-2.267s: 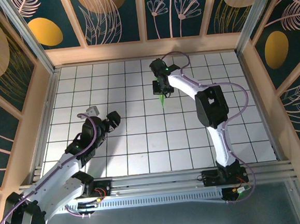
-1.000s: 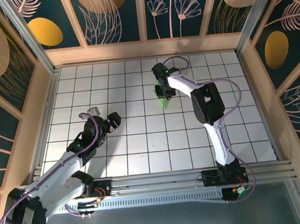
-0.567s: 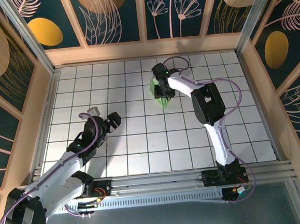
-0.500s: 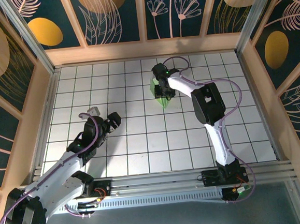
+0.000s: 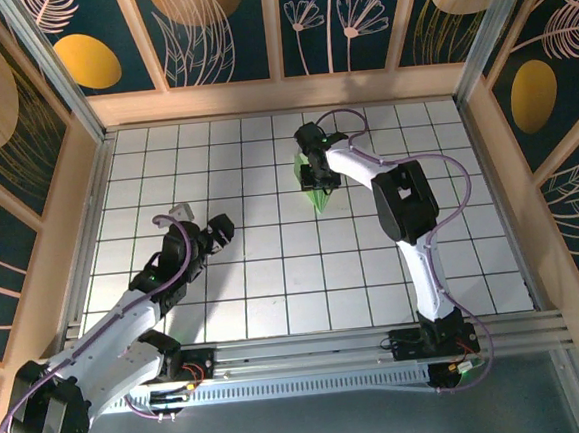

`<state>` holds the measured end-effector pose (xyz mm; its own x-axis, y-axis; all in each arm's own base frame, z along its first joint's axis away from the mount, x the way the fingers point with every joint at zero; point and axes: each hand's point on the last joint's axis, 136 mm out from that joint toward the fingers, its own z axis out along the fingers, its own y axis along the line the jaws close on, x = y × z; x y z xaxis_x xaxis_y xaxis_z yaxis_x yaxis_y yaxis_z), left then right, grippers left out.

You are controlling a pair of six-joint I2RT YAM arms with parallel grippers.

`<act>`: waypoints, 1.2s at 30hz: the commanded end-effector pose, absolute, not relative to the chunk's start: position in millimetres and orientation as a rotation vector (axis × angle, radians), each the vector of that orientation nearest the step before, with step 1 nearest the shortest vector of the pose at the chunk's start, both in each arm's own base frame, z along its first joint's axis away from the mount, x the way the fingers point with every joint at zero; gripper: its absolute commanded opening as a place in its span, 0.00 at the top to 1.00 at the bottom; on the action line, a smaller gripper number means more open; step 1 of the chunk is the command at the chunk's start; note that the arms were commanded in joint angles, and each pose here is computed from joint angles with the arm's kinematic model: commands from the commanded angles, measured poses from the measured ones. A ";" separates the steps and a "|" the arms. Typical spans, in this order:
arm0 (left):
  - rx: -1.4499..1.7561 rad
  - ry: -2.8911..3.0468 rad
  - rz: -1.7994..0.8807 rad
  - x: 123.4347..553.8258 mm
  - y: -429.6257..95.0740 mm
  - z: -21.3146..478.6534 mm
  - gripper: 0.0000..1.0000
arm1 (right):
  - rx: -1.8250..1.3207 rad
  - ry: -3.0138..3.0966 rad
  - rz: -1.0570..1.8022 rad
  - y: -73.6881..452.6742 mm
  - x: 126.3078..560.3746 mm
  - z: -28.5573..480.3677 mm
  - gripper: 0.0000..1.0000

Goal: Fold a paper plane with a square sheet of paper (fold left side to right side)
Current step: Place the paper plane at the top-center of the table, then reset both arms

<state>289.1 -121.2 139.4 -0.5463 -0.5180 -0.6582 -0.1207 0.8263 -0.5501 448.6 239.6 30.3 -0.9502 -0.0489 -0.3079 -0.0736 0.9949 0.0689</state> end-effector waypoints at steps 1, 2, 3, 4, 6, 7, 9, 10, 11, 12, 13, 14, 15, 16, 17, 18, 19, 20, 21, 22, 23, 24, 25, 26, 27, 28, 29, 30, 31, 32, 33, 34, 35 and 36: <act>-0.452 2.070 -0.567 297.2 -122.1 155.1 0.11 | -0.112 2.802 0.090 236.9 442.0 51.8 0.46; -0.452 2.068 -0.569 297.5 -122.3 155.8 0.11 | -0.114 2.800 0.090 237.5 441.6 52.9 0.46; -0.450 2.068 -0.568 297.6 -122.3 156.0 0.11 | -0.116 2.797 0.090 237.3 441.7 54.2 0.46; -0.450 2.068 -0.568 297.7 -122.2 156.3 0.12 | -0.118 2.796 0.091 237.8 441.2 55.1 0.46; -0.451 2.067 -0.569 297.9 -122.4 156.6 0.11 | -0.117 2.793 0.088 237.2 441.0 56.8 0.46; -0.451 2.066 -0.567 297.9 -121.9 156.6 0.12 | -0.116 2.791 0.088 237.1 441.3 57.6 0.46; -0.451 2.065 -0.568 298.3 -122.3 156.9 0.11 | -0.119 2.787 0.090 237.9 441.2 60.7 0.46; -0.449 2.064 -0.570 298.5 -122.7 157.5 0.11 | -0.119 2.782 0.090 237.8 441.8 62.6 0.46; -0.449 2.062 -0.570 298.8 -122.6 158.0 0.11 | -0.118 2.781 0.088 237.3 441.6 63.3 0.46; -0.447 2.060 -0.569 299.1 -122.7 158.7 0.11 | -0.121 2.778 0.087 237.6 441.2 65.5 0.45; -0.445 2.060 -0.569 299.5 -123.1 159.1 0.11 | -0.122 2.775 0.078 236.7 440.7 67.1 0.44; -0.446 2.057 -0.567 300.1 -122.8 159.5 0.10 | -0.126 2.770 0.068 236.1 440.4 69.2 0.43; -0.444 2.057 -0.566 300.9 -123.1 159.7 0.09 | -0.129 2.764 0.057 235.0 439.5 72.4 0.42; -0.439 2.053 -0.567 301.6 -123.7 160.9 0.07 | -0.130 2.752 0.054 234.4 439.0 77.3 0.40; -0.437 2.050 -0.561 302.7 -123.3 161.2 0.05 | -0.130 2.741 0.056 233.7 438.2 81.5 0.38; -0.430 2.046 -0.551 304.2 -123.0 163.1 0.03 | -0.129 2.725 0.066 232.9 437.2 87.3 0.36; -0.422 2.043 -0.531 306.3 -121.5 164.9 0.01 | -0.127 2.704 0.078 231.9 435.9 95.5 0.33; -0.412 2.043 -0.510 308.3 -120.0 166.2 0.01 | -0.124 2.684 0.086 230.2 434.4 102.5 0.30; -0.402 2.044 -0.477 311.0 -116.8 168.0 0.01 | -0.123 2.661 0.095 227.9 431.9 110.2 0.26; -0.397 2.046 -0.440 313.9 -112.2 168.9 0.01 | -0.121 2.638 0.102 225.1 430.0 118.2 0.23; -0.387 2.050 -0.397 317.2 -106.9 169.3 0.01 | -0.111 2.610 0.111 220.8 427.6 127.9 0.19; -0.384 2.051 -0.357 321.1 -100.5 170.7 0.01 | -0.102 2.583 0.121 216.2 425.1 136.2 0.16; -0.385 2.053 -0.325 324.3 -94.4 170.9 0.01 | -0.095 2.551 0.134 212.5 424.2 146.1 0.13; -0.384 2.055 -0.290 328.5 -86.9 171.1 0.01 | -0.084 2.523 0.145 206.5 420.7 153.8 0.10; -0.388 2.050 -0.253 333.2 -77.2 172.8 0.01 | -0.071 2.493 0.159 200.0 418.2 162.1 0.07; -0.388 2.049 -0.215 336.3 -69.0 173.0 0.01 | -0.058 2.469 0.170 193.4 415.8 168.3 0.06; -0.389 2.039 -0.163 340.7 -57.9 175.8 0.01 | -0.043 2.439 0.188 185.9 413.4 173.3 0.05; -0.395 2.029 -0.104 344.3 -45.3 177.8 0.01 | -0.026 2.409 0.205 177.0 411.1 177.7 0.05; -0.404 2.017 -0.050 347.3 -33.5 179.4 0.01 | -0.006 2.382 0.219 168.8 409.6 181.6 0.05; -0.409 2.004 0.005 350.2 -21.7 180.9 0.01 | 0.021 2.357 0.225 157.1 406.1 181.3 0.05; -0.416 1.984 0.052 352.5 -11.2 182.5 0.01 | 0.051 2.325 0.225 144.7 403.7 181.8 0.03; -0.410 1.966 0.086 354.3 -3.9 183.4 0.01 | 0.087 2.293 0.219 132.2 403.2 182.9 0.02; -0.407 1.947 0.121 355.4 3.3 182.6 0.01 | 0.120 2.259 0.213 118.1 400.3 181.0 0.01; -0.413 1.924 0.150 356.4 10.8 181.5 0.01 | 0.150 2.223 0.205 104.1 398.0 178.6 0.01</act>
